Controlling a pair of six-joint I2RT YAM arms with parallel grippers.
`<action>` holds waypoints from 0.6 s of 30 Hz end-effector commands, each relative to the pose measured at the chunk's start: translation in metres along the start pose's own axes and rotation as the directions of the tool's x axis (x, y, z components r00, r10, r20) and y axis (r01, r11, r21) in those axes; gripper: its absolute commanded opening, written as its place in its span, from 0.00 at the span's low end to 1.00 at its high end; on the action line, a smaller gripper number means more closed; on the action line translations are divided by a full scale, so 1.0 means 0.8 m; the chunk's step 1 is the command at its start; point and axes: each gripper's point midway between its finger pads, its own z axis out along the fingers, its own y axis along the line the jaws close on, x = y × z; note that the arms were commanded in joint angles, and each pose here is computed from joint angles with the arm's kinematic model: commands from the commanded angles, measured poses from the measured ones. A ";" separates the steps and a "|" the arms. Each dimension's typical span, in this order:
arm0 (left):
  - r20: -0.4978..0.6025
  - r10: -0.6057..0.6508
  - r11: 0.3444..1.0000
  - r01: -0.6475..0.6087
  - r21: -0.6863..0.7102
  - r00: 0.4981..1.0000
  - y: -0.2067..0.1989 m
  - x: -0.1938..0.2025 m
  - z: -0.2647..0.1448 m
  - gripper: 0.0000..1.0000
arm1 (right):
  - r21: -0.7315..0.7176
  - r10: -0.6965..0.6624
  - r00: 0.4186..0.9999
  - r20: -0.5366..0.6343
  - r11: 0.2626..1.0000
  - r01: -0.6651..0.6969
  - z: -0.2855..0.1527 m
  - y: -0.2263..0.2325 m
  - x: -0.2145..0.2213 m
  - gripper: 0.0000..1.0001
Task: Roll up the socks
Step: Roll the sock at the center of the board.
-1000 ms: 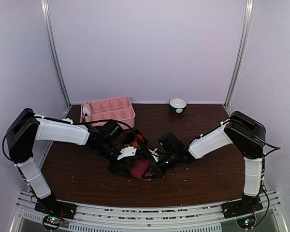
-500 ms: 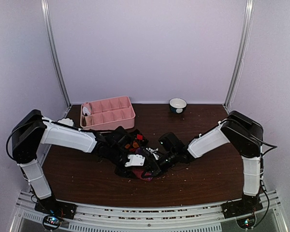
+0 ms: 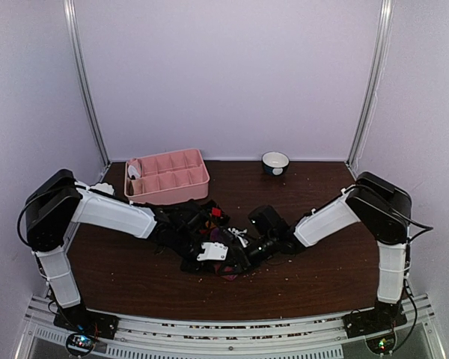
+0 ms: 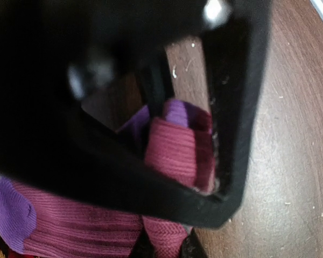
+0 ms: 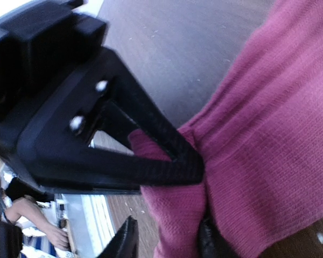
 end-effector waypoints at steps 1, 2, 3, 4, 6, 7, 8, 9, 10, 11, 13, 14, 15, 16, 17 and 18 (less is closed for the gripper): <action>-0.044 -0.008 0.999 0.010 0.045 0.999 -0.015 0.017 0.017 0.05 | 0.257 0.117 0.993 0.025 0.959 -0.119 -0.029 -0.081 0.041 0.45; -0.040 -0.010 0.998 0.012 0.058 0.999 -0.017 0.016 0.017 0.05 | 0.265 0.095 0.995 0.042 0.959 -0.103 -0.037 -0.080 0.040 0.46; -0.034 -0.015 0.997 0.017 0.074 0.999 -0.020 0.015 0.018 0.05 | 0.280 0.081 0.995 0.058 0.955 -0.094 -0.044 -0.080 0.038 0.46; -0.027 -0.021 0.996 0.024 0.089 0.999 -0.023 0.013 0.018 0.05 | 0.287 0.060 0.995 0.077 0.954 -0.080 -0.053 -0.076 0.034 0.46; -0.017 -0.044 0.992 0.045 0.120 0.999 -0.026 0.008 0.021 0.05 | 0.312 0.028 0.993 0.115 0.948 -0.063 -0.068 -0.075 0.032 0.45; -0.012 -0.055 0.989 0.056 0.136 0.998 -0.027 0.005 0.022 0.05 | 0.330 0.013 0.991 0.135 0.942 -0.057 -0.077 -0.076 0.031 0.45; -0.005 -0.068 0.986 0.068 0.150 0.998 -0.028 0.001 0.023 0.05 | 0.342 0.001 0.989 0.150 0.938 -0.053 -0.085 -0.077 0.033 0.45; 0.003 -0.075 0.984 0.074 0.163 0.997 -0.029 -0.002 0.023 0.05 | 0.361 -0.009 0.985 0.170 0.931 -0.054 -0.094 -0.079 0.033 0.45; 0.008 -0.076 0.981 0.073 0.178 0.997 -0.032 -0.003 0.023 0.05 | 0.381 -0.020 0.982 0.186 0.923 -0.053 -0.103 -0.081 0.035 0.44; 0.014 -0.071 0.981 0.068 0.183 0.997 -0.034 -0.004 0.022 0.05 | 0.394 -0.037 0.976 0.213 0.918 -0.051 -0.112 -0.082 0.034 0.43; 0.026 -0.052 0.981 0.046 0.188 0.998 -0.036 -0.007 0.020 0.05 | 0.402 -0.069 0.964 0.256 0.915 -0.041 -0.125 -0.078 0.026 0.42; 0.030 -0.040 0.980 0.034 0.194 0.999 -0.038 -0.009 0.019 0.05 | 0.403 -0.083 0.960 0.267 0.915 -0.033 -0.127 -0.075 0.020 0.40; 0.034 -0.027 0.978 0.019 0.207 0.999 -0.041 -0.012 0.018 0.06 | 0.399 -0.098 0.957 0.274 0.917 -0.020 -0.128 -0.070 0.012 0.38; 0.036 -0.013 0.975 0.005 0.223 0.999 -0.046 -0.014 0.017 0.06 | 0.384 -0.111 0.954 0.278 0.923 -0.004 -0.127 -0.063 0.002 0.36; 0.038 -0.002 0.972 -0.007 0.235 0.999 -0.050 -0.016 0.016 0.06 | 0.368 -0.124 0.952 0.282 0.930 0.012 -0.125 -0.055 -0.008 0.33; 0.040 0.011 0.968 -0.021 0.249 0.999 -0.055 -0.017 0.016 0.06 | 0.347 -0.134 0.949 0.287 0.938 0.028 -0.122 -0.047 -0.019 0.29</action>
